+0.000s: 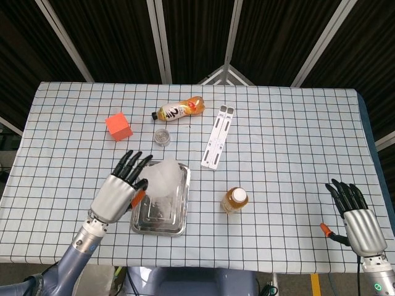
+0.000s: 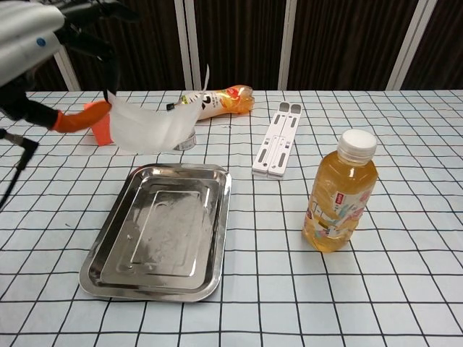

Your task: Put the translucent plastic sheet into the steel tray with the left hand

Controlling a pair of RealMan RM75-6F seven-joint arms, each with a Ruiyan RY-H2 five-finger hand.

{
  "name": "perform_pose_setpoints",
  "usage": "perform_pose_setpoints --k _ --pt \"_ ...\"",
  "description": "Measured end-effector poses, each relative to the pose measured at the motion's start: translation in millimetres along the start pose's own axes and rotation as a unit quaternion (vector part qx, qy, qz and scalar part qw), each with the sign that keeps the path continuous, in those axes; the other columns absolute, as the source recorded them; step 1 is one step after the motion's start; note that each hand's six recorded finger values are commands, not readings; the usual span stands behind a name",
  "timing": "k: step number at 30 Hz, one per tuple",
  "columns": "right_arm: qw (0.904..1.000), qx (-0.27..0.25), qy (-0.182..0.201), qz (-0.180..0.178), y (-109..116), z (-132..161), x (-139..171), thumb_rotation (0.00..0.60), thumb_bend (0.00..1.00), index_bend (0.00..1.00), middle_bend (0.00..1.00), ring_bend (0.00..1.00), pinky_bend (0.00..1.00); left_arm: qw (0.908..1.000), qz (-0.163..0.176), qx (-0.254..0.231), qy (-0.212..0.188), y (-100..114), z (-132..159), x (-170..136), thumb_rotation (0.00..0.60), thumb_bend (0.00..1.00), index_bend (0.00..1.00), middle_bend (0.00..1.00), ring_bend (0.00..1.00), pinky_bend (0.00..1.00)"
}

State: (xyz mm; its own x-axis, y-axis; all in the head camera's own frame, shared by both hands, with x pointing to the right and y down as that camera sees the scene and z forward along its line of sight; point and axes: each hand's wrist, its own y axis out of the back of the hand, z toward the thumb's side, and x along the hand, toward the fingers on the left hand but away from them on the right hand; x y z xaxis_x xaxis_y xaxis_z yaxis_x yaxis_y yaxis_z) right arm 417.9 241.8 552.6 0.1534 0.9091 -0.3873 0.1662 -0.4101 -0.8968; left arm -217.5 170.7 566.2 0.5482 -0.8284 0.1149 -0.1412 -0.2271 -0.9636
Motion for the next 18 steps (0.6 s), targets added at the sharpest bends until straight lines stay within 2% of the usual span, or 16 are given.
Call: perform_pose_setpoints --k 8,18 --pt "1.0000 0.000 -0.001 0.000 0 0 0 0.600 0.29 0.00 0.00 0.00 0.00 0.9983 -0.042 -0.001 -0.040 -30 11 -30 0.600 0.52 0.60 0.07 0.00 0.00" --pt "1.0000 0.000 0.000 0.002 -1 1 0 0.600 0.29 0.00 0.00 0.00 0.00 0.9915 -0.115 0.017 -0.059 -69 -18 -51 0.600 0.52 0.59 0.07 0.00 0.00"
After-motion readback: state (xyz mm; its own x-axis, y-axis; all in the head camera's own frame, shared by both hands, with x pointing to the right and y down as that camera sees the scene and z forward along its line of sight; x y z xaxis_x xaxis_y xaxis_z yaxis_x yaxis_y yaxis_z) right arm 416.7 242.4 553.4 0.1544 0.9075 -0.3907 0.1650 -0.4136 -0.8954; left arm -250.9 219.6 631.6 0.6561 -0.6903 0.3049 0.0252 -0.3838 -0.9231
